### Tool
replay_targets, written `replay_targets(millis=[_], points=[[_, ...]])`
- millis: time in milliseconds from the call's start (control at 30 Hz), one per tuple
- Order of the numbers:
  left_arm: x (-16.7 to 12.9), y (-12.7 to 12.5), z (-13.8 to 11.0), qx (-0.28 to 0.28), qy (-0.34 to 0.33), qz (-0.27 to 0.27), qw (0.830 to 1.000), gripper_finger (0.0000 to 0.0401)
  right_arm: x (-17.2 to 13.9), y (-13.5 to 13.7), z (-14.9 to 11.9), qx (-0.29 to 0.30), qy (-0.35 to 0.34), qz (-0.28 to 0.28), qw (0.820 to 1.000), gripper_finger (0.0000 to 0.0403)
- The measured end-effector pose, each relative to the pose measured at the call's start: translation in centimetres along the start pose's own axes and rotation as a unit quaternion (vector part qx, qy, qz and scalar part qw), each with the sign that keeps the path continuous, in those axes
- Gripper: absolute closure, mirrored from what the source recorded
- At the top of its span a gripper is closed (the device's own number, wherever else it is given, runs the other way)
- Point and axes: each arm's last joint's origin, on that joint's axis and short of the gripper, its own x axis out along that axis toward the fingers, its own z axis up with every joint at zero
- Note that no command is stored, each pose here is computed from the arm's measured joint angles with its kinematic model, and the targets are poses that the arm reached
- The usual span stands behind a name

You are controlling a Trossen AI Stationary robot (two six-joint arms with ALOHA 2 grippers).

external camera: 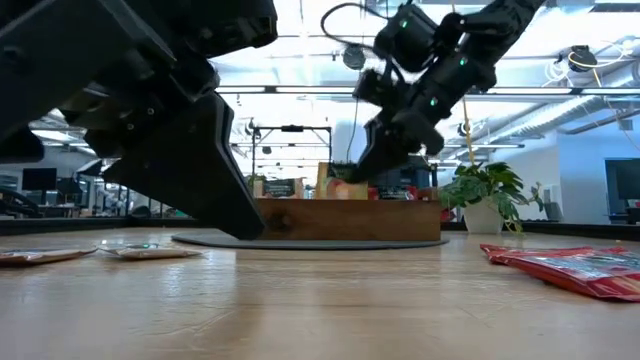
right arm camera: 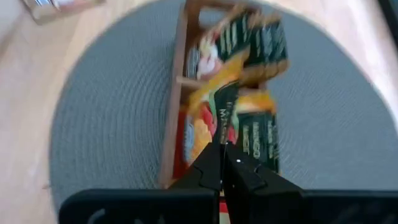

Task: Pick & Place Tea
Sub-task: Put the yellow tea bag into the middle section of the wooden organizer, then put the red tea bag into the right section of the wooden organizer

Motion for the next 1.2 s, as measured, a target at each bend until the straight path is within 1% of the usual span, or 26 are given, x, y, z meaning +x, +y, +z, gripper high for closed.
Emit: replay_targets(millis=[100,267,333,433,633,733,800,900,1033,1100,1200], points=[[0.0,0.0,0.0,0.000,0.001,0.001,1.000,0.0370,0.9,-0.4,-0.6,0.003,0.012,-0.004,1.000,0.0403],[0.0,0.0,0.0,0.003,0.002,0.001,1.000,0.0370,1.3,-1.0,-1.0,0.011,0.016,-0.012,1.000,0.0402],[0.0,0.0,0.0,0.004,0.003,0.002,1.000,0.0370,1.3,-1.1,-1.0,0.013,0.015,-0.014,1.000,0.0395],[0.0,0.1,-0.1,0.005,0.005,0.003,1.000,0.0370,1.3,-1.1,-1.0,0.013,0.014,-0.014,1.000,0.0371],[0.0,0.1,-0.1,0.010,0.006,0.003,1.000,0.0370,1.3,-1.1,-0.7,0.013,0.000,-0.018,1.000,0.0301],[0.0,0.1,-0.2,0.016,0.010,0.005,1.000,0.0370,0.9,-1.2,-0.3,0.012,-0.013,-0.022,1.000,0.0276],[0.0,0.2,-0.3,0.024,0.014,0.007,1.000,0.0370,0.4,-1.1,0.1,0.011,-0.019,-0.035,0.999,0.0264],[0.0,0.2,-0.3,0.035,0.016,0.008,0.999,0.0370,-1.1,-1.0,1.0,0.005,-0.032,-0.070,0.997,0.0254],[0.0,0.3,-0.3,0.051,0.017,0.009,0.999,0.0370,-4.4,-0.2,2.5,-0.015,-0.059,-0.102,0.993,0.0248],[0.0,0.3,-0.3,0.062,0.017,0.008,0.998,0.0370,-6.2,0.3,3.1,-0.019,-0.072,-0.107,0.991,0.0248],[0.0,0.3,-0.3,0.076,0.016,0.008,0.997,0.0370,-9.0,1.3,3.4,-0.009,-0.085,-0.091,0.992,0.0248]])
